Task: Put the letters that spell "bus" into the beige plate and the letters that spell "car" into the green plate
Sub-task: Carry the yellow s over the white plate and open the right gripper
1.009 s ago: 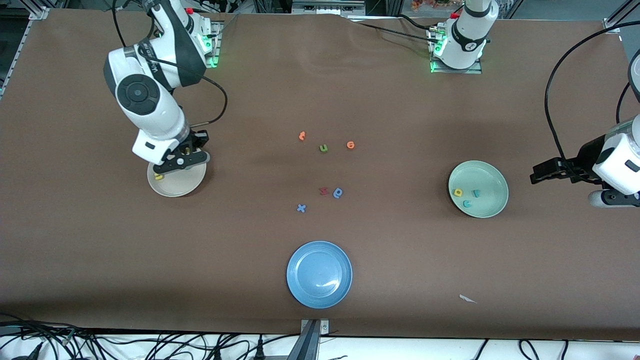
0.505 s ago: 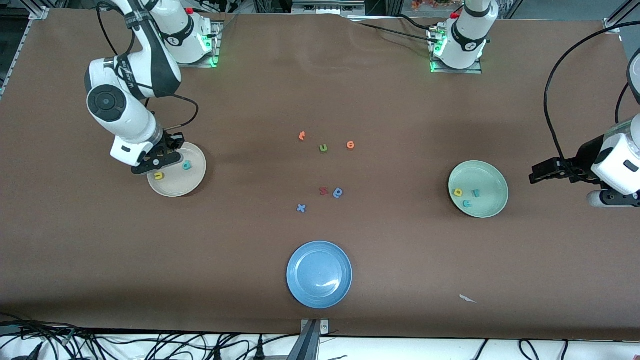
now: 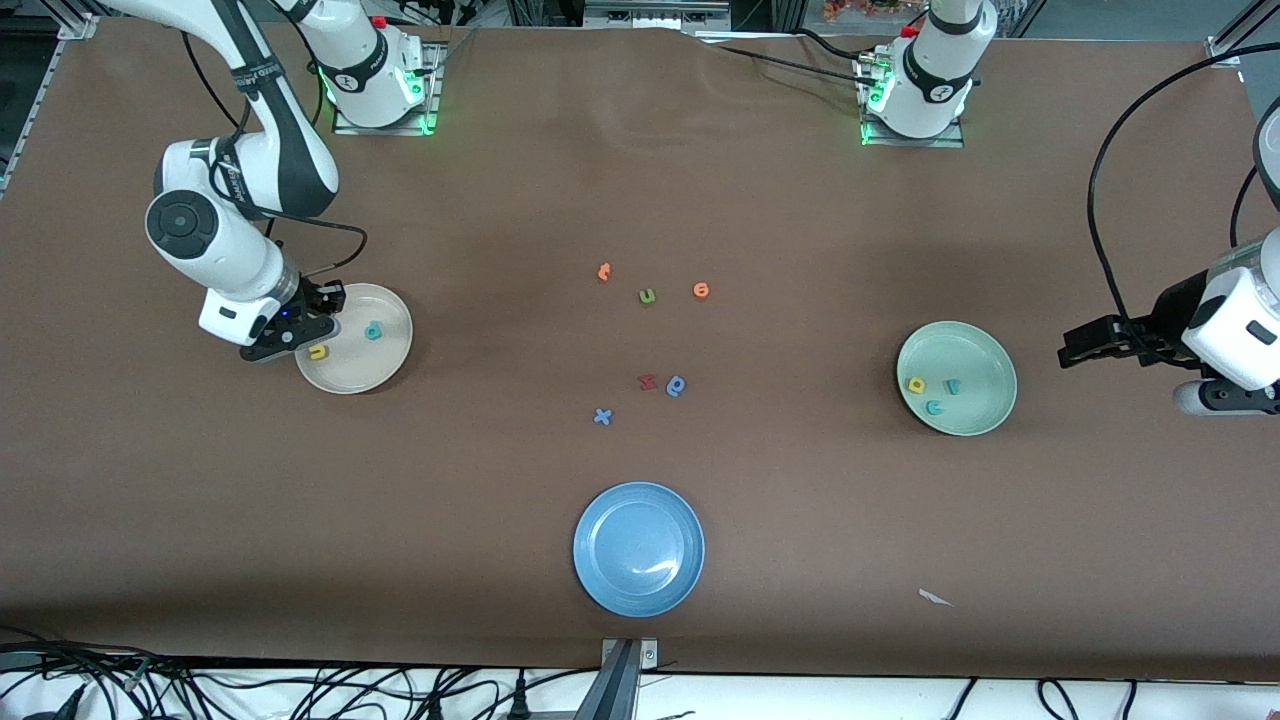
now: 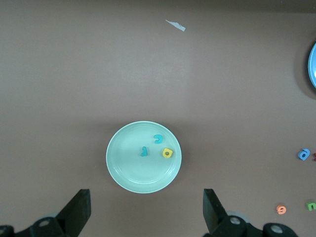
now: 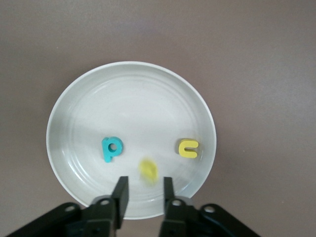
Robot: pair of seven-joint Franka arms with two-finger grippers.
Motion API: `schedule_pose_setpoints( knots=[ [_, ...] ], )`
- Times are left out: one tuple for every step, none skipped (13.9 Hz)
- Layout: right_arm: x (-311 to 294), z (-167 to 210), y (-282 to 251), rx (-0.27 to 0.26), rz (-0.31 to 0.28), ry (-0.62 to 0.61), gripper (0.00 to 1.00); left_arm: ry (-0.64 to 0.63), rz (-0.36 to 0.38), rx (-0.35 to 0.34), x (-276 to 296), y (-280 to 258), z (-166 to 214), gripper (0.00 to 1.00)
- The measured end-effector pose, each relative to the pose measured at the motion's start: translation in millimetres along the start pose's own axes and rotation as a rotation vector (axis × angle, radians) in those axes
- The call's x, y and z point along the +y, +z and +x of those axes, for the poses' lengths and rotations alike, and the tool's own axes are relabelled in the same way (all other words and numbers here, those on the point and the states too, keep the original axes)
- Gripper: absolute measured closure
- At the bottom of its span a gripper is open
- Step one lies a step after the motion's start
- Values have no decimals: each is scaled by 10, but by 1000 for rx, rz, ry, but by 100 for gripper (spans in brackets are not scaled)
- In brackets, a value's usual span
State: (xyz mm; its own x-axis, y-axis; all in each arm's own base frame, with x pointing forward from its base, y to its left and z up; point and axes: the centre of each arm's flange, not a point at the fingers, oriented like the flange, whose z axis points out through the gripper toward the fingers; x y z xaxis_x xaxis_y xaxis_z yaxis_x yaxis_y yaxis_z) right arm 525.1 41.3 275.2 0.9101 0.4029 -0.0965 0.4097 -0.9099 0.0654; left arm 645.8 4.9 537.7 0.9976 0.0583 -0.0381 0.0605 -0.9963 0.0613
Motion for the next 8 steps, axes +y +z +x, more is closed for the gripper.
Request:
schedule_pose_setpoints(
  knots=[
    [5, 14, -32, 8, 4, 7, 48, 0, 0, 0, 1, 0, 0, 0],
    [14, 29, -85, 19, 7, 15, 39, 0, 0, 0, 1, 0, 0, 0],
    [27, 43, -150, 29, 8, 23, 28, 0, 0, 0, 0, 0, 0, 0],
    [41, 53, -229, 27, 9, 35, 19, 0, 0, 0, 0, 0, 0, 0],
    [60, 71, -341, 13, 10, 55, 7, 0, 0, 0, -1, 1, 0, 0],
    [73, 110, -499, -4, 10, 74, 0, -1, 0, 0, -4, 2, 1, 0],
    [64, 174, -702, -12, 8, 92, 0, -1, 0, 0, -7, 3, 1, 0],
    [40, 241, -921, -10, 3, 103, 0, -1, 0, -1, -8, 5, 2, 0]
  ],
)
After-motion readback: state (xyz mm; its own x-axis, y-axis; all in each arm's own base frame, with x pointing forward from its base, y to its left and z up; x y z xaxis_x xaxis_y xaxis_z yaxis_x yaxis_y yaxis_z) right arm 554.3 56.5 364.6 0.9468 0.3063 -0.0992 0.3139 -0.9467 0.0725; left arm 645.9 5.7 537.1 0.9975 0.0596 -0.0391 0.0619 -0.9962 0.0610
